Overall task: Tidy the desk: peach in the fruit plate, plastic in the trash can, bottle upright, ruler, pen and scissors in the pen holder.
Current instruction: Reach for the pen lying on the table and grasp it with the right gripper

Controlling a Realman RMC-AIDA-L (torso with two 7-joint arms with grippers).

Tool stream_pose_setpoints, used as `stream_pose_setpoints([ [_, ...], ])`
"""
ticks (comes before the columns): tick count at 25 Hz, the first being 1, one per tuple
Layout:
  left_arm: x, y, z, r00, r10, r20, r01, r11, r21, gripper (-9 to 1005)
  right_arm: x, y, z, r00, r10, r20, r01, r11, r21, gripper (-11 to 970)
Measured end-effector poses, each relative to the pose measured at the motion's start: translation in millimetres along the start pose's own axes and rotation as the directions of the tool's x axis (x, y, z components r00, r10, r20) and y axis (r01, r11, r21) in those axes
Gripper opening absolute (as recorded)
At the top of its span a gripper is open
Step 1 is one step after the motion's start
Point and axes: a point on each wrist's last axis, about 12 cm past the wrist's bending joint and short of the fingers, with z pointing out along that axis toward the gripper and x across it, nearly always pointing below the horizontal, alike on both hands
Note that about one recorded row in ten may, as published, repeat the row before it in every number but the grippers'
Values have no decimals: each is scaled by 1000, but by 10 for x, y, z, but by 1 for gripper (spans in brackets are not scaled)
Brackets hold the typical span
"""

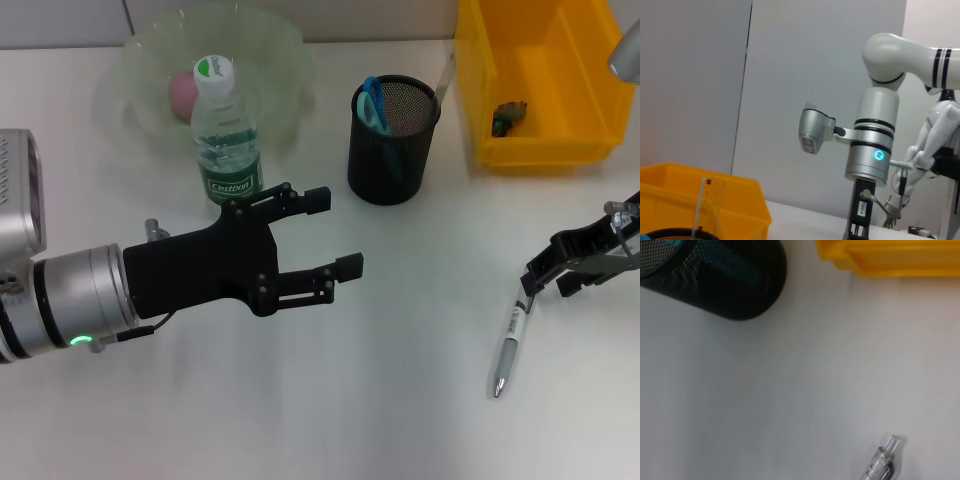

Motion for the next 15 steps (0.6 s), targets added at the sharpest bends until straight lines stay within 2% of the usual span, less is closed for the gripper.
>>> stream_pose_setpoints([
  [15,-8,34,8,998,56,-11,-56,998,-16,832,-45,45,112,999,43,-6,-43,999,-11,486],
])
